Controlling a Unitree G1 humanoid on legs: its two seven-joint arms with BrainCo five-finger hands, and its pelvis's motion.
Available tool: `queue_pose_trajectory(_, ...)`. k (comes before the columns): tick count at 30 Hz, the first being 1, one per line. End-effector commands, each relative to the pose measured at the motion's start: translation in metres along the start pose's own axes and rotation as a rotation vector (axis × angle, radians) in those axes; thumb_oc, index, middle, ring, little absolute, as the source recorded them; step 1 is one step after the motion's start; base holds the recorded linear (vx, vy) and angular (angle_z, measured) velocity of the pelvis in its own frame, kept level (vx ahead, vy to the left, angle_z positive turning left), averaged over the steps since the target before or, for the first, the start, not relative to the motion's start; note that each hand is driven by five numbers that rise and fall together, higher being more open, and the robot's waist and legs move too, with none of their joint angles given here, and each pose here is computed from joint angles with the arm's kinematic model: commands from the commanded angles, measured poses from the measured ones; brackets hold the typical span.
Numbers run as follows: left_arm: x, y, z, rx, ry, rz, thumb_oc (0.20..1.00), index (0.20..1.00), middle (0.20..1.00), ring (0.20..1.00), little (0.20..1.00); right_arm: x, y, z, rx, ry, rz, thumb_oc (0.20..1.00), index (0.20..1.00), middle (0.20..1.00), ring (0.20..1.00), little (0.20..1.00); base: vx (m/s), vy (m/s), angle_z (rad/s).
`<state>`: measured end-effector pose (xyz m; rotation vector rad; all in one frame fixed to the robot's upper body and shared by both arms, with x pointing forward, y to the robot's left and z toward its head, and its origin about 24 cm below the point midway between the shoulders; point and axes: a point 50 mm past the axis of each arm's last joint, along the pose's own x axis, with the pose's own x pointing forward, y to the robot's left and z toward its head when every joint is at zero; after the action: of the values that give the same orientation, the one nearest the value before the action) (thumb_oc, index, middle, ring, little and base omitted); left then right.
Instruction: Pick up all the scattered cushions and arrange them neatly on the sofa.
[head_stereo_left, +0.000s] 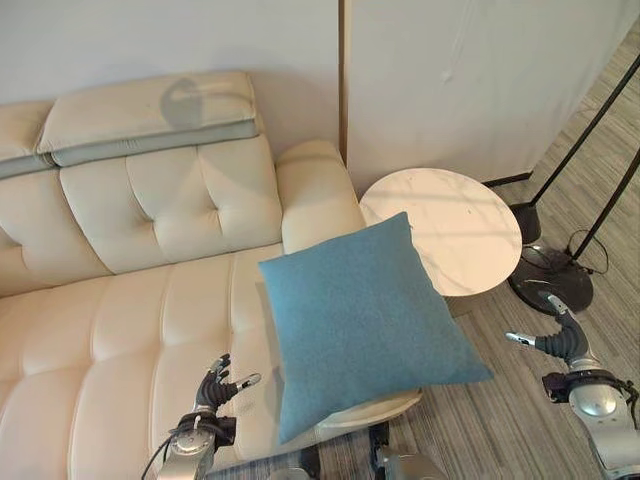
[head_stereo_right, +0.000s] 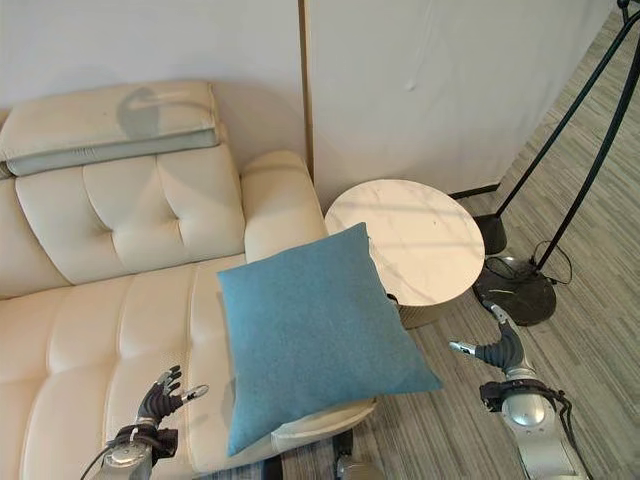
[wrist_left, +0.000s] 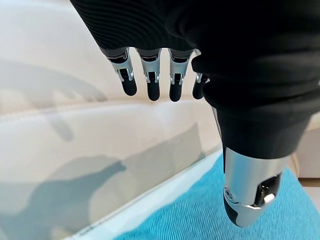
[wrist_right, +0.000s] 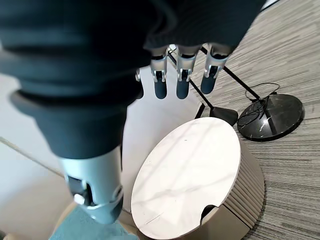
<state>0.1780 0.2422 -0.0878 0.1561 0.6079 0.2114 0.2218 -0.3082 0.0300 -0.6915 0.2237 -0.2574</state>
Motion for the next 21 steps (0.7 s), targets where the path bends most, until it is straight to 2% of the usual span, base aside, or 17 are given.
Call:
queue_pose_trajectory(1,0.013,-0.004,0.031,-0.019,-0.107,-0.012,1.000,1.000,1.000,1.000,1.000,0.020,-0.003,0.022,0.031,-0.072,-0.001,1.000,1.000,1.000,1.000,1.000,-0.07,-0.027,0.02)
queue_pose_trajectory(2,0.013,-0.004,0.031,-0.019,-0.107,-0.012,1.000,1.000,1.000,1.000,1.000,0.020,-0.003,0.022,0.031,-0.072,-0.001,1.000,1.000,1.000,1.000,1.000,-0.16,-0.053,0.04)
queue_pose_trajectory(4,0.027,-0.035,0.073,-0.102,-0.208,-0.084,1.000,1.000,1.000,1.000,1.000,0.050,0.020,0.054,0.134,-0.113,0.069,1.000,1.000,1.000,1.000,1.000,-0.34,-0.093,0.11)
queue_pose_trajectory(6,0.031,-0.043,0.085,-0.121,-0.234,-0.100,1.000,1.000,1.000,1.000,1.000,0.058,0.026,0.063,0.157,-0.122,0.084,1.000,1.000,1.000,1.000,1.000,-0.18,-0.044,0.17)
queue_pose_trajectory(11,0.047,-0.081,0.164,-0.154,-0.368,-0.179,1.000,1.000,1.000,1.000,1.000,0.093,0.052,0.127,0.220,-0.182,0.149,1.000,1.000,1.000,1.000,1.000,-0.13,-0.049,0.13)
queue_pose_trajectory(12,0.047,-0.088,0.184,-0.179,-0.403,-0.191,1.000,1.000,1.000,1.000,1.000,0.096,0.058,0.144,0.228,-0.212,0.165,1.000,1.000,1.000,1.000,1.000,-0.14,-0.022,0.05)
queue_pose_trajectory(13,0.042,-0.101,0.223,-0.226,-0.493,-0.222,1.000,1.000,1.000,1.000,1.000,0.093,0.077,0.175,0.325,-0.277,0.211,1.000,1.000,1.000,1.000,1.000,-0.11,-0.010,0.05)
queue_pose_trajectory(17,0.030,-0.114,0.252,-0.294,-0.570,-0.276,1.000,1.000,1.000,1.000,1.000,0.078,0.101,0.204,0.444,-0.363,0.301,1.000,1.000,1.000,1.000,1.000,-0.03,-0.008,-0.02)
queue_pose_trajectory(18,0.028,-0.116,0.257,-0.315,-0.584,-0.295,1.000,1.000,1.000,1.000,1.000,0.073,0.109,0.210,0.445,-0.385,0.336,0.570,0.570,0.570,0.570,0.570,0.00,-0.007,-0.08)
queue_pose_trajectory(19,0.025,-0.119,0.258,-0.328,-0.594,-0.312,1.000,1.000,1.000,1.000,1.000,0.068,0.116,0.212,0.446,-0.399,0.365,0.200,0.200,0.200,0.200,0.200,0.03,0.010,-0.07)
queue_pose_trajectory(20,0.020,-0.123,0.260,-0.370,-0.610,-0.333,0.200,0.200,0.200,0.200,0.200,0.058,0.129,0.211,0.487,-0.410,0.418,0.200,0.200,0.200,0.200,0.200,0.04,0.009,-0.02)
queue_pose_trajectory(21,0.020,-0.123,0.260,-0.369,-0.609,-0.333,0.200,0.200,0.200,0.200,0.200,0.058,0.129,0.211,0.487,-0.410,0.418,0.200,0.200,0.200,0.200,0.200,0.05,0.012,0.00)
